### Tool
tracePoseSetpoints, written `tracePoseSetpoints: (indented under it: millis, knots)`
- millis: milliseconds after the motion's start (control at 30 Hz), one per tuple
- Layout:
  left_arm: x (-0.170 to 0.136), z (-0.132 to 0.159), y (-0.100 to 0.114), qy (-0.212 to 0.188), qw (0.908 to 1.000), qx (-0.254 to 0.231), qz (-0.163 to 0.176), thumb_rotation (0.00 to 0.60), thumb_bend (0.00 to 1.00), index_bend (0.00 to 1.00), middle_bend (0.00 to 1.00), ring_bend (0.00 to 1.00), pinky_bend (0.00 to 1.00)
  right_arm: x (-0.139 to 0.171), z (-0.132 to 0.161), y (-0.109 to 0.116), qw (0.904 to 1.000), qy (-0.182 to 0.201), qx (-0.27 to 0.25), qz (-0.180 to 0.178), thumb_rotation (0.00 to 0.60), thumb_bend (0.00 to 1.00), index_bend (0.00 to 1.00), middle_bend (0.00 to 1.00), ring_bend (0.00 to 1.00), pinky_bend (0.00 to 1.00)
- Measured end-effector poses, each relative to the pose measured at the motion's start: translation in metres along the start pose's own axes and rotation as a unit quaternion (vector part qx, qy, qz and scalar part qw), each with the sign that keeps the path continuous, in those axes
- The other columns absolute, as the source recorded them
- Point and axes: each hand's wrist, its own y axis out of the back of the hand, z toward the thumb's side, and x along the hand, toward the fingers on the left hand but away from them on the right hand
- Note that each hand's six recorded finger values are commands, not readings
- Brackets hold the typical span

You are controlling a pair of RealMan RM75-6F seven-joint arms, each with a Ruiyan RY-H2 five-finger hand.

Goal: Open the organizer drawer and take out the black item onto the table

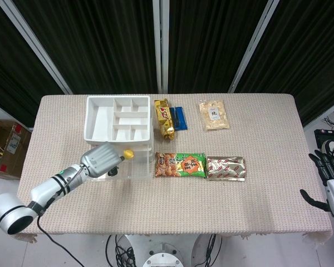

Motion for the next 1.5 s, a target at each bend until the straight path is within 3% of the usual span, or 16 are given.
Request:
tracePoseSetpoints:
  millis: [200,400,533,733,933,1133,1300,1500]
  knots:
    - [-0.009,-0.008,0.015,0.026,0.9982,-0.018,0.05,0.6,0.47,0.54,0.8,0.88,0.99,0.0,0.0,0.0,1.0,0.002,-0.001,-0.001,0.6,0.17,0.0,0.0,0.0,0.0]
    - [-0.033,-0.007,0.043,0.049,0.9869,-0.028,0.151,0.6,0.46,0.54,0.81,0.88,0.99,0.001,0.001,-0.001,1.0,0.005,-0.003,-0.003,0.6,0.17,0.0,0.0,0.0,0.0]
    - [-0.045,0.018,0.056,0.018,0.9748,-0.007,0.222,0.6,0.45,0.53,0.81,0.88,0.98,0.002,0.002,-0.003,1.0,0.008,-0.003,-0.001,0.6,0.17,0.0,0.0,0.0,0.0]
    - [-0.035,0.084,0.046,-0.061,0.9623,0.012,0.265,0.6,0.45,0.52,0.8,0.87,0.97,0.006,0.001,-0.002,1.0,0.007,-0.001,-0.003,0.6,0.17,0.0,0.0,0.0,0.0]
    - [-0.002,0.141,0.023,-0.105,0.9565,0.032,0.27,0.6,0.45,0.49,0.79,0.86,0.95,0.009,-0.001,-0.001,1.0,0.004,-0.003,-0.003,0.6,0.17,0.0,0.0,0.0,0.0]
    - [0.03,0.179,-0.004,-0.124,0.9576,0.074,0.249,0.6,0.44,0.45,0.78,0.86,0.95,0.01,-0.001,0.001,1.0,0.006,-0.003,-0.005,0.6,0.17,0.0,0.0,0.0,0.0]
    - [0.04,0.181,-0.017,-0.113,0.9657,0.082,0.218,0.6,0.4,0.35,0.74,0.83,0.95,0.011,-0.003,0.002,1.0,0.004,-0.004,-0.007,0.6,0.17,0.0,0.0,0.0,0.0]
    - [0.036,0.174,-0.015,-0.092,0.9717,0.069,0.207,0.6,0.18,0.2,0.6,0.74,0.95,0.011,-0.002,0.003,0.9999,0.008,-0.007,-0.011,0.6,0.17,0.0,0.0,0.0,0.0]
